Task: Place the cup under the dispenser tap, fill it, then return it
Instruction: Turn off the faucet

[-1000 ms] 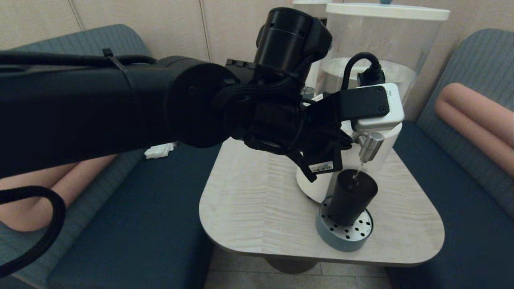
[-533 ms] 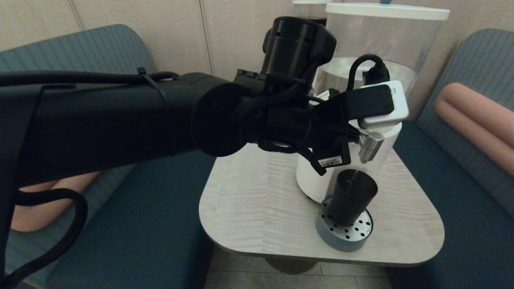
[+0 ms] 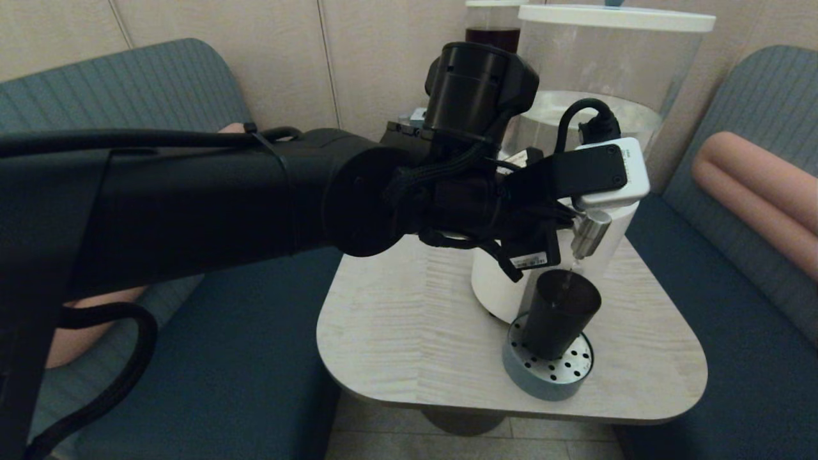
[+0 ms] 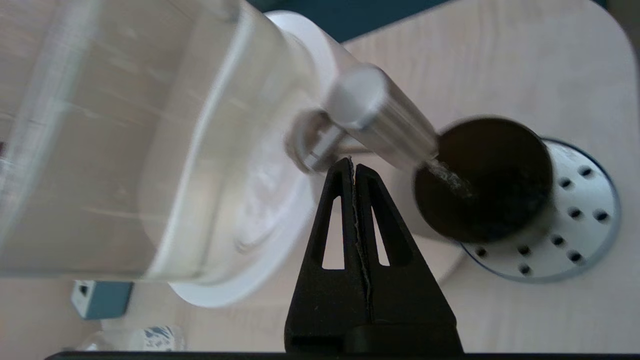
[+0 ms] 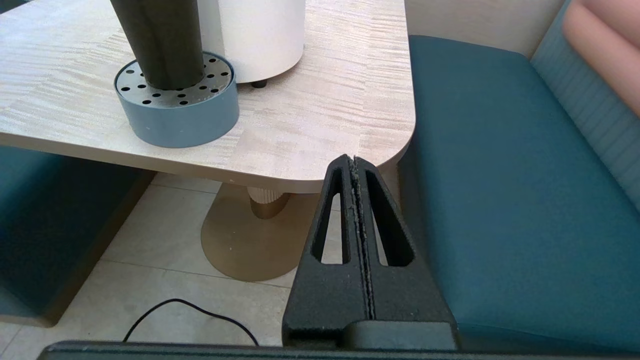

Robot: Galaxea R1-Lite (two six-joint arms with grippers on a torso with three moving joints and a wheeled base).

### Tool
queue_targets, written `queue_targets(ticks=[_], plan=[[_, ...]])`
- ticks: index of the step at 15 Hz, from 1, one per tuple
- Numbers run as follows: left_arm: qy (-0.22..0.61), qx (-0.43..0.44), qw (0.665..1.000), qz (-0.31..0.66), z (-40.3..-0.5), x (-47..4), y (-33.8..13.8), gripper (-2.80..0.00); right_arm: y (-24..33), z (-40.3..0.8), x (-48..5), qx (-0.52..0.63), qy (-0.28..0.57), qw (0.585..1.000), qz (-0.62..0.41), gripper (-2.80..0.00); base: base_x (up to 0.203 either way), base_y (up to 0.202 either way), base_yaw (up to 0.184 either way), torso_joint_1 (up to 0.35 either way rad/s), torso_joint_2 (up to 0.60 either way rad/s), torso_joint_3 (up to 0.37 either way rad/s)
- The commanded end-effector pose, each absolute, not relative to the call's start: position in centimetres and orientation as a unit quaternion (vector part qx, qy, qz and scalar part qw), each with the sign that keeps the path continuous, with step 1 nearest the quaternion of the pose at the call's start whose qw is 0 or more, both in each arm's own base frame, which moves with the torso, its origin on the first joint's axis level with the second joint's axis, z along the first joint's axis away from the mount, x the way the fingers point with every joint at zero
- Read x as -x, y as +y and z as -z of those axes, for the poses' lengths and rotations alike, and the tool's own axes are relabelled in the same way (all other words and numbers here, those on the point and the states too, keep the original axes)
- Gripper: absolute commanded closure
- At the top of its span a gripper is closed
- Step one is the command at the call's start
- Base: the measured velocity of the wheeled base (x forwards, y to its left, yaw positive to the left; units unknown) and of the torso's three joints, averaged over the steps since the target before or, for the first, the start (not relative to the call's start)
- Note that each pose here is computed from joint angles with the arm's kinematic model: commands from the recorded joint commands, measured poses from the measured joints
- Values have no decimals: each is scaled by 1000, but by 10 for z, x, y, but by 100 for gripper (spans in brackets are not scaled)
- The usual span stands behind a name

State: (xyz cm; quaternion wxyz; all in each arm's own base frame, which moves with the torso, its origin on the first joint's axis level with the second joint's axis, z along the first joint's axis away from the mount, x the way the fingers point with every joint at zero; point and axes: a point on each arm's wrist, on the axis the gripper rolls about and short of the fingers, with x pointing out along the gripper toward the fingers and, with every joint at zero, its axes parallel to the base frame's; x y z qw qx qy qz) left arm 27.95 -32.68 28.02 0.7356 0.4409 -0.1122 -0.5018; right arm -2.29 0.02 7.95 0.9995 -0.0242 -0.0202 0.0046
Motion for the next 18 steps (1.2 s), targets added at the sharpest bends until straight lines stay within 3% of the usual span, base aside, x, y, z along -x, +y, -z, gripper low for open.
queue_targets(ticks=[1, 18], plan=[[-129, -438, 739, 496, -282, -281, -329, 0, 0, -76, 22, 25, -14, 1000, -5, 0, 0, 0, 0, 0, 0, 0], [-125, -434, 744, 492, -274, -289, -331, 0, 0, -75, 22, 25, -13, 1000, -5, 0, 0, 0, 0, 0, 0, 0]])
